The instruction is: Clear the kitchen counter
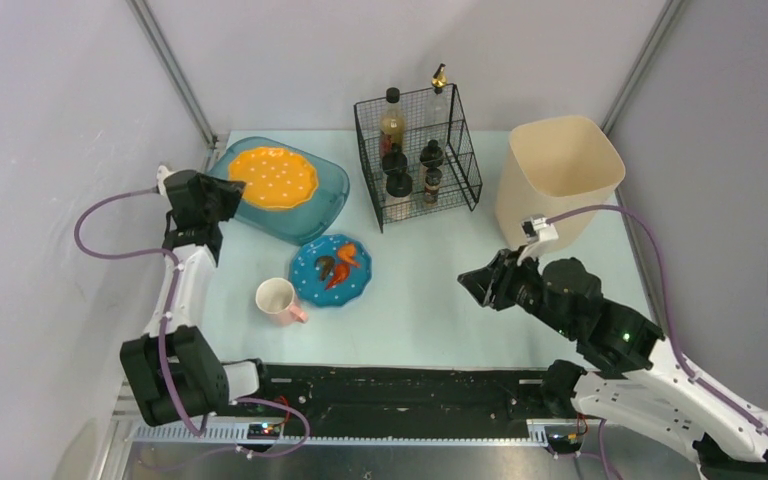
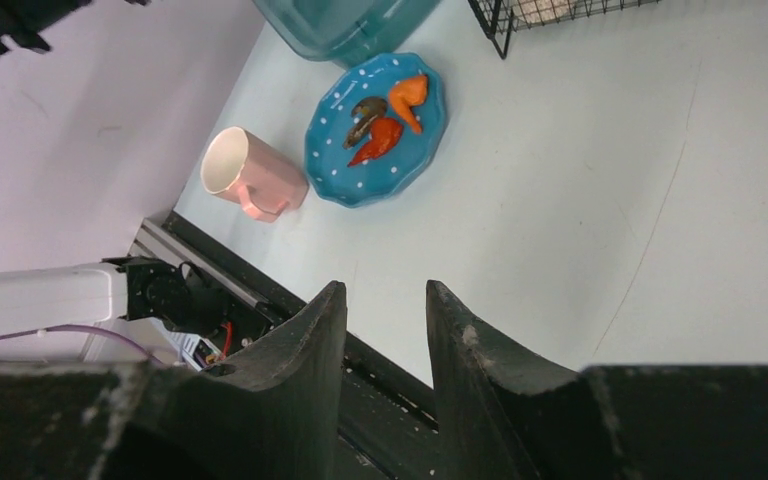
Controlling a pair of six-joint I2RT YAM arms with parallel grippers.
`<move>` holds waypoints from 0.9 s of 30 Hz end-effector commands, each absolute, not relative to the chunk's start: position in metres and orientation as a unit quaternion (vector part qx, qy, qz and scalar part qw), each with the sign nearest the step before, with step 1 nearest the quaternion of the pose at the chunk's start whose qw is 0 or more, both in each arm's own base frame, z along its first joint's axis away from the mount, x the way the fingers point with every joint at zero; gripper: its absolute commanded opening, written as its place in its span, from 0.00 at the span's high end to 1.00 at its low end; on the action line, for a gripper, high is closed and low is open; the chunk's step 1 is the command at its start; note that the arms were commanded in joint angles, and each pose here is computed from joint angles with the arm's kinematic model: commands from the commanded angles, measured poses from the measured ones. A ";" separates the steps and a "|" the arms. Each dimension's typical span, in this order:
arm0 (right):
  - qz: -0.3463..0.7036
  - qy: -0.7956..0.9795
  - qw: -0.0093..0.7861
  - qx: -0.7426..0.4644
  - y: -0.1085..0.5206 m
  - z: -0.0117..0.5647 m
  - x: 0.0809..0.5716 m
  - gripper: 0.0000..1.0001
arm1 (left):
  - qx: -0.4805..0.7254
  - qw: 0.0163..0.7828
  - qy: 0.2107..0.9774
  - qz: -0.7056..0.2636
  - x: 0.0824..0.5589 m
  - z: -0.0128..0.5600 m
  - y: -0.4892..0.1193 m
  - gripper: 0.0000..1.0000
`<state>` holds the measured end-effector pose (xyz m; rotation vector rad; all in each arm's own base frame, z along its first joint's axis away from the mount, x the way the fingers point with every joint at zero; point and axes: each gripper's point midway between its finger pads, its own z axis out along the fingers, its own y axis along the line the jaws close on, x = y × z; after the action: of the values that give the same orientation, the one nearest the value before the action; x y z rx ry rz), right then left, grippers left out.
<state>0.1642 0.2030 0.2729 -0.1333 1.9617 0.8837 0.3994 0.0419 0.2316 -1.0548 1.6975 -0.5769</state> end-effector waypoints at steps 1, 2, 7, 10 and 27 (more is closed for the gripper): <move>0.363 0.789 0.493 -0.049 0.190 0.284 0.161 0.61 | -0.445 0.595 0.627 -0.235 0.426 0.295 0.076 1.00; 0.363 0.789 0.494 -0.049 0.188 0.284 0.160 0.61 | -0.448 0.598 0.624 -0.230 0.430 0.297 0.080 1.00; 0.365 0.787 0.495 -0.054 0.185 0.284 0.156 0.61 | -0.471 0.582 0.629 -0.211 0.455 0.277 0.099 1.00; 0.365 0.788 0.493 -0.060 0.188 0.282 0.157 0.61 | -0.486 0.576 0.627 -0.199 0.470 0.268 0.109 1.00; 0.352 0.807 0.469 -0.075 0.199 0.252 0.165 0.61 | -0.532 0.522 0.646 -0.165 0.510 0.195 0.129 1.00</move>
<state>0.1625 0.1926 0.2476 -0.1635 2.0029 0.8375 0.4715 0.1179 0.1327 -1.3281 1.7625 -0.2787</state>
